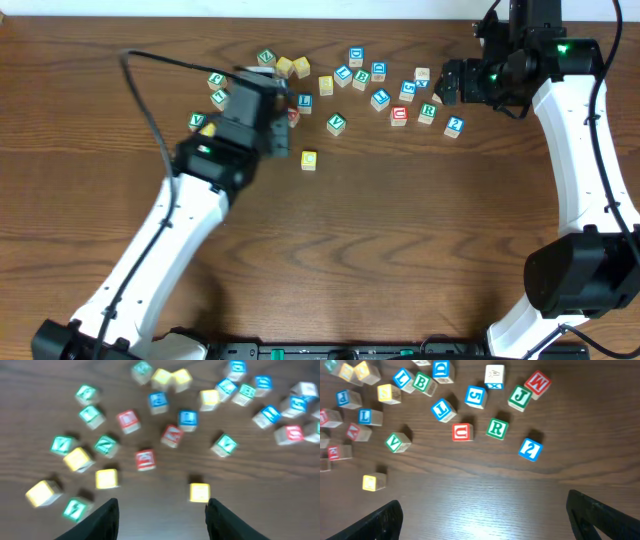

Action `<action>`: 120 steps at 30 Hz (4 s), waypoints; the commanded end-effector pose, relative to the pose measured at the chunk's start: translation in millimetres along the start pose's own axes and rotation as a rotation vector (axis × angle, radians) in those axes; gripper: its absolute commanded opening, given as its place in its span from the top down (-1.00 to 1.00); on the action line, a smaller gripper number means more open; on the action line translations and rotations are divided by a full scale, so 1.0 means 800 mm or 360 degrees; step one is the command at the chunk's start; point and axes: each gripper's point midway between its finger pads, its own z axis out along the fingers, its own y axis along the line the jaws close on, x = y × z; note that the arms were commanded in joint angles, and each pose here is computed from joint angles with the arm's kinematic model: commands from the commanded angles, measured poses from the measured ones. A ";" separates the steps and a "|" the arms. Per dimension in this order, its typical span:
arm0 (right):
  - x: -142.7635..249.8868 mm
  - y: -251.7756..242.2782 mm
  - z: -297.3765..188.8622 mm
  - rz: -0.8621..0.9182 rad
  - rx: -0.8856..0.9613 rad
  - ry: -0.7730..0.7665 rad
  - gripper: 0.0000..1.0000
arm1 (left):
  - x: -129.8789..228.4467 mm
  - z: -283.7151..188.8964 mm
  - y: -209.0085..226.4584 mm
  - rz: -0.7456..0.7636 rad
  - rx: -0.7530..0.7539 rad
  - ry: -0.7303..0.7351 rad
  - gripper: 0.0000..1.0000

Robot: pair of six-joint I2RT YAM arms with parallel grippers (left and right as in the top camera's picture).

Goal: Spell out CORL
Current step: 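Lower the C block onto the table, open and withdraw left gripper, then move the left gripper over the yellow O block at the left cluster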

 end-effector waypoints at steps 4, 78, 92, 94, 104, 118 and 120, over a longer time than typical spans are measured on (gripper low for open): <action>0.003 0.018 0.000 0.0097 -0.0106 0.0021 -0.96 | -0.046 -0.034 0.048 -0.0223 0.0029 -0.0036 -0.11; -0.027 0.039 0.077 0.0362 0.0158 0.0020 -0.84 | 0.013 0.065 0.112 -0.0354 -0.0222 0.0514 -0.59; -0.021 0.038 0.077 0.0366 0.0166 0.0047 -0.87 | 0.035 0.077 0.114 -0.0356 -0.0249 0.0629 -0.59; -0.021 0.039 0.077 0.0366 0.0166 0.0046 -0.87 | 0.035 0.077 0.114 -0.0356 -0.0249 0.0629 -0.59; -0.020 0.038 0.077 0.0366 0.0168 0.0052 -0.89 | 0.046 0.079 0.116 -0.0386 -0.0264 0.0661 -0.57; -0.020 0.038 0.077 0.0367 0.0167 0.0054 -0.89 | 0.053 0.088 0.113 -0.0401 -0.0262 0.0652 -0.57; -0.020 0.038 0.077 0.0367 0.0168 0.0056 -0.89 | 0.052 0.089 0.109 -0.0391 -0.0255 0.0647 -0.57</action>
